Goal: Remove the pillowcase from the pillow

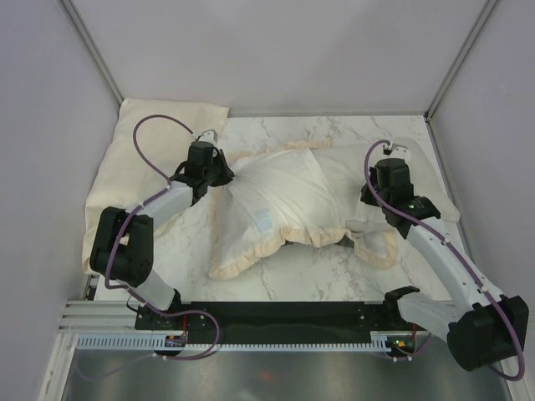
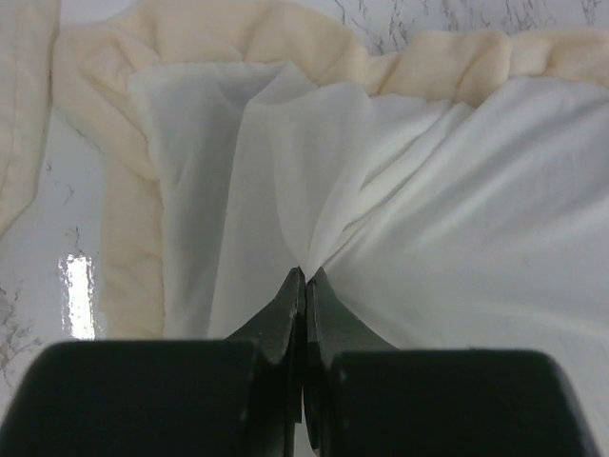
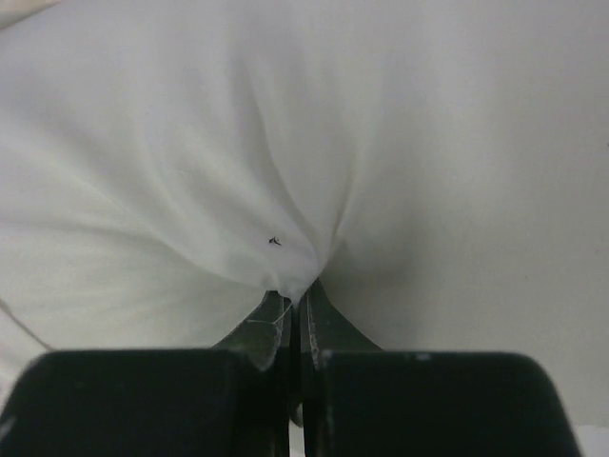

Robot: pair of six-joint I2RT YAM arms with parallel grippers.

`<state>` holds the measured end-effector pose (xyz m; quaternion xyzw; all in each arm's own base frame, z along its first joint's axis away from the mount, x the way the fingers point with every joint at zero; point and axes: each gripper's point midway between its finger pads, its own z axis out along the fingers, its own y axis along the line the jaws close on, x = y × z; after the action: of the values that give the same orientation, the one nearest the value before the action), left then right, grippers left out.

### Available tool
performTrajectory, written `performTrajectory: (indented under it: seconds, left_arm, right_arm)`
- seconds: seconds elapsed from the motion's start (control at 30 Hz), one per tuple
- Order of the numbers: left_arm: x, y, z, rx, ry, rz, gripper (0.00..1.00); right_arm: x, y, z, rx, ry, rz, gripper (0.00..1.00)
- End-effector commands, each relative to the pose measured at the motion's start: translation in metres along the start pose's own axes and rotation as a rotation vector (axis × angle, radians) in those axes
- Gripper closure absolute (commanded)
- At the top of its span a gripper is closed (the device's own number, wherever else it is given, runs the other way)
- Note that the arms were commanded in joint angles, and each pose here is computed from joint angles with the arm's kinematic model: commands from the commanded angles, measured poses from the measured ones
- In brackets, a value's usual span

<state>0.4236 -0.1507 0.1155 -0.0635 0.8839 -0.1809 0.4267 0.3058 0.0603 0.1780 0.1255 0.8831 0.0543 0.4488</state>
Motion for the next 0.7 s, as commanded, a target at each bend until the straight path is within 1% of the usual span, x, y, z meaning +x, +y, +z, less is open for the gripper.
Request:
performTrajectory:
  seconds: [0.0,0.03,0.13,0.2,0.23,0.27,0.3,0.33,0.37,0.4,0.43,0.47,0.5,0.57,0.63,0.67]
  left_arm:
    - [-0.012,0.014,-0.002,-0.033,-0.08,-0.036,0.98]
    - [-0.008,0.014,-0.002,-0.027,-0.075,-0.042,0.98]
    - [0.0,0.002,-0.003,0.013,-0.064,-0.028,0.98]
    - [-0.003,-0.004,-0.005,0.029,-0.071,-0.015,0.98]
    - [-0.005,-0.006,-0.007,0.032,-0.076,-0.013,0.98]
    - [-0.006,-0.009,-0.008,0.04,-0.079,-0.011,0.98]
    - [-0.007,-0.011,-0.009,0.044,-0.084,-0.01,0.98]
    - [-0.007,-0.013,-0.01,0.051,-0.084,-0.008,0.98]
    - [-0.008,-0.015,-0.011,0.058,-0.086,-0.008,0.98]
    - [-0.009,-0.017,-0.013,0.065,-0.087,-0.009,0.98]
    - [-0.009,-0.019,-0.014,0.072,-0.087,-0.008,0.98]
    - [-0.009,-0.02,-0.014,0.074,-0.088,-0.008,0.98]
    - [-0.011,-0.022,-0.015,0.077,-0.093,-0.006,0.98]
    - [-0.012,-0.025,-0.018,0.085,-0.098,-0.004,0.98]
    - [-0.014,-0.027,-0.018,0.086,-0.102,-0.003,0.98]
    - [-0.015,-0.026,-0.019,0.083,-0.105,-0.001,0.98]
  right_arm:
    - [-0.023,-0.004,0.031,0.047,-0.088,0.004,1.0]
    - [-0.025,-0.001,0.041,0.046,-0.092,0.0,1.0]
    - [-0.034,0.004,0.048,0.044,-0.096,-0.003,1.0]
    - [-0.037,0.013,0.042,-0.005,-0.093,-0.002,1.0]
    - [-0.041,0.016,0.032,-0.03,-0.11,0.002,1.0]
    - [-0.043,0.021,0.025,-0.063,-0.113,0.004,0.87]
    - [-0.046,0.022,0.01,-0.087,-0.13,0.008,0.77]
    - [-0.046,0.024,0.002,-0.109,-0.133,-0.001,0.64]
    - [-0.045,0.028,-0.006,-0.145,-0.133,-0.003,0.31]
    - [-0.042,0.029,-0.019,-0.172,-0.137,-0.003,0.22]
    - [-0.041,0.029,-0.025,-0.186,-0.139,-0.002,0.16]
    - [-0.038,0.03,-0.03,-0.201,-0.132,-0.005,0.08]
    - [-0.029,0.034,-0.037,-0.242,-0.106,-0.007,0.06]
    - [-0.017,0.04,-0.041,-0.281,-0.077,0.0,0.02]
    - [0.004,0.049,-0.04,-0.325,-0.023,-0.014,0.02]
    - [0.01,0.048,-0.037,-0.314,-0.012,-0.014,0.02]
